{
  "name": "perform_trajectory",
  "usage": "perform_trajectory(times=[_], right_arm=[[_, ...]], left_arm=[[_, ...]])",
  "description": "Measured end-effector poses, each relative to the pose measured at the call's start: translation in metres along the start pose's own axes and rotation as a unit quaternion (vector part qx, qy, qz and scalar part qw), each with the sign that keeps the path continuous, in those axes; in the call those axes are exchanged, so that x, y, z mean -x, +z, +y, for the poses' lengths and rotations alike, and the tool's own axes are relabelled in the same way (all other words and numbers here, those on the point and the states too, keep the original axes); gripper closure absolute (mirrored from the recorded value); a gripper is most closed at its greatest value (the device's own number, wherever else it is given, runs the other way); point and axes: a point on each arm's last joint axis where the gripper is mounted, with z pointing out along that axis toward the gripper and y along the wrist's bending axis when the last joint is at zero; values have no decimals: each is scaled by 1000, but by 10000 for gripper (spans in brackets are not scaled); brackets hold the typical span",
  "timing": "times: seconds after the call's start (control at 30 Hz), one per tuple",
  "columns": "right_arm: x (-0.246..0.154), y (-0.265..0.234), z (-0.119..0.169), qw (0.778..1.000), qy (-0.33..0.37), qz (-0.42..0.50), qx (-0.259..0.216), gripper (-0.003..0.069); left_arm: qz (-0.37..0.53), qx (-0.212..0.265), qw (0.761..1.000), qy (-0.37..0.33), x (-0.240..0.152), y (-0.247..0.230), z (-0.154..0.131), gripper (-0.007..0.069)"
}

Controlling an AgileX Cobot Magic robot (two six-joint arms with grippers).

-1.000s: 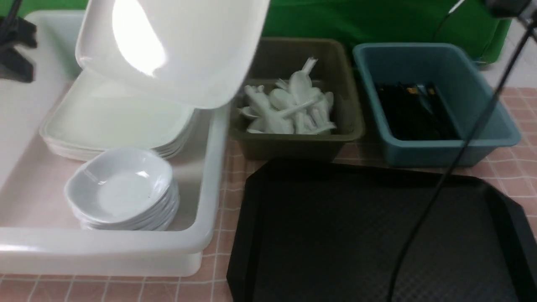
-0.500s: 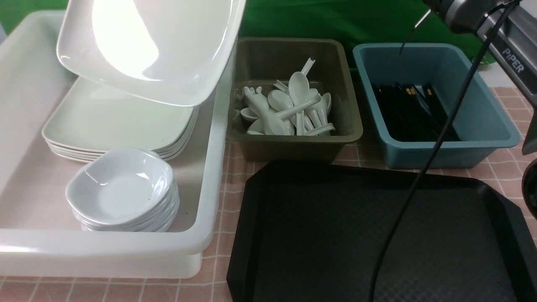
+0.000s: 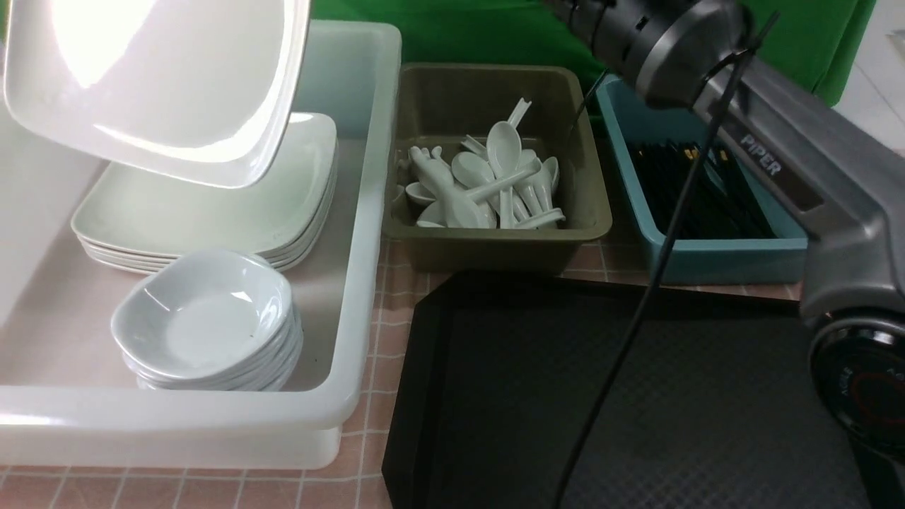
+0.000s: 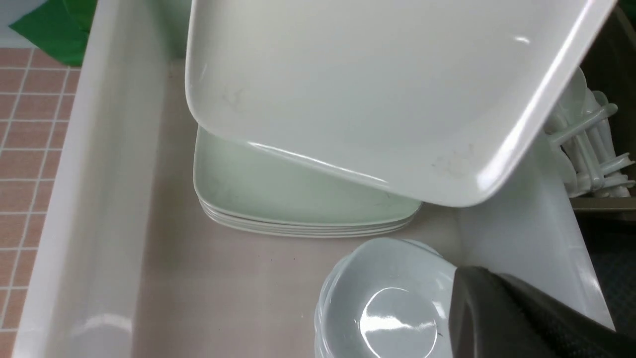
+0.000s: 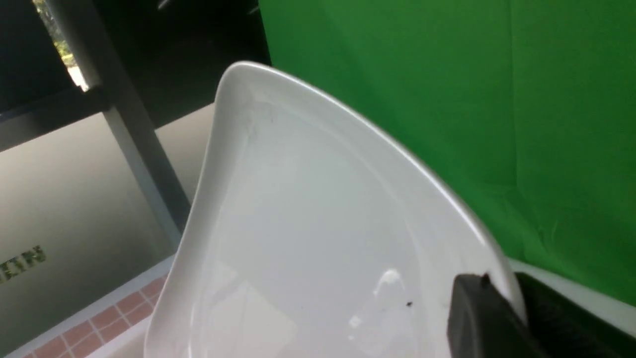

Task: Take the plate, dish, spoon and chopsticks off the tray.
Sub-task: Use the right arm to put the plate into the large storage box on the left

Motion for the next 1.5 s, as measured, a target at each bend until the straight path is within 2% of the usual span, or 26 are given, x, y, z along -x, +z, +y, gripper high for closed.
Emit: perform_trajectory(times=[0.3, 0.6, 0.9, 1.03, 1.1, 1.13, 1.2, 1.27, 1.37, 1.5], right_arm=[[-44, 24, -14, 1000, -7, 23, -18, 580], [-65, 33, -18, 999, -21, 41, -19, 580], [-76, 37, -20, 999, -14, 47, -21, 565], [-75, 37, -20, 999, -12, 42, -22, 550], [-74, 38, -19, 999, -11, 36, -24, 481], [-74, 38, -19, 999, -11, 36, -24, 481], [-73, 38, -20, 999, -11, 34, -25, 380], [-73, 37, -20, 999, -11, 34, -26, 312], [-73, 37, -20, 999, -10, 33, -26, 276], [-74, 37, -20, 999, 0, 39, -23, 267]], left_arm=[[-2, -1, 1000, 0, -1, -4, -1, 625], [5, 8, 1000, 1, -2, -2, 1, 625], [91, 61, 994, -28, -13, 49, 19, 625], [112, 66, 991, -36, -14, 64, 23, 625], [109, 66, 991, -37, -13, 67, 23, 625], [109, 66, 991, -37, -13, 67, 23, 625], [103, 65, 992, -37, -12, 67, 23, 625], [101, 65, 992, -37, -12, 67, 23, 625], [99, 65, 992, -37, -12, 67, 23, 625], [99, 65, 992, -36, -12, 67, 23, 625]])
